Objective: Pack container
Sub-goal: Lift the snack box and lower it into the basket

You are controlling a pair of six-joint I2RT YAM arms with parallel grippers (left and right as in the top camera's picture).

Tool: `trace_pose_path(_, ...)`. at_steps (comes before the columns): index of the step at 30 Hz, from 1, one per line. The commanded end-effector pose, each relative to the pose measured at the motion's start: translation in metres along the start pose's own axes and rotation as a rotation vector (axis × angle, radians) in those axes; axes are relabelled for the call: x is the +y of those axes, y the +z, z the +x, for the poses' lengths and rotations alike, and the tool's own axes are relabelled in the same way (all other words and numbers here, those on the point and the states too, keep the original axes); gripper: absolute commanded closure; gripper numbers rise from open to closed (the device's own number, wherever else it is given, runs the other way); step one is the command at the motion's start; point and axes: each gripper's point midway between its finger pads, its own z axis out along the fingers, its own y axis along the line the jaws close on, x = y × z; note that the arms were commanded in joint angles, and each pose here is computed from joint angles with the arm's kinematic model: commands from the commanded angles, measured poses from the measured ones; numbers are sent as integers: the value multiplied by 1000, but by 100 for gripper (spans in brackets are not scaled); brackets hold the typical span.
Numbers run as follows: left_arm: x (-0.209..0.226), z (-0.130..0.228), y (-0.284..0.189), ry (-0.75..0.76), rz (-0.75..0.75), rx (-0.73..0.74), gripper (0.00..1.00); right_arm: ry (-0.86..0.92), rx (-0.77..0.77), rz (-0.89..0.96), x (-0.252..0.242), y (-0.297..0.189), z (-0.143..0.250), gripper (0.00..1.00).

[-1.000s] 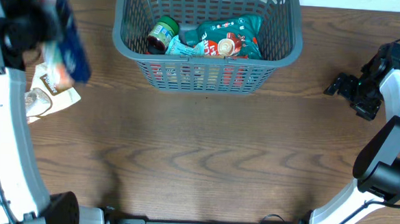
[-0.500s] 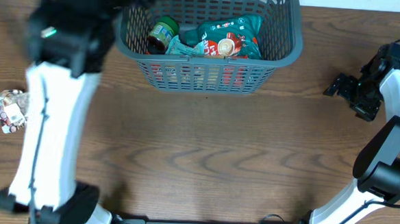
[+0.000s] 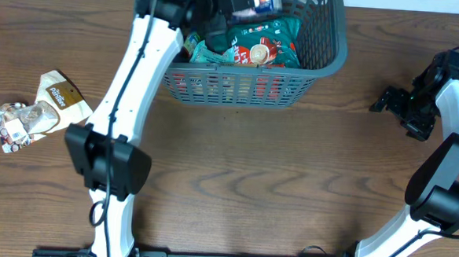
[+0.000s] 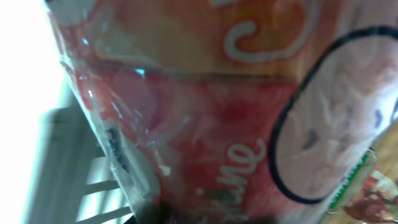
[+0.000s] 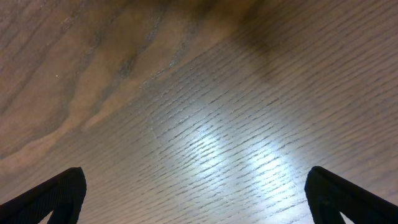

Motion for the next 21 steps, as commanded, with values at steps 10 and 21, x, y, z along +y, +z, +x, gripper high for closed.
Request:
trace_pose_path(10,-13,1,-3,-41,40,16,5,-7,2,-7,3,0,1,1)
trace_pose_path(21,21,-18,-114,-156,-116,-76,2,-8,6,-6,2,0,2,1)
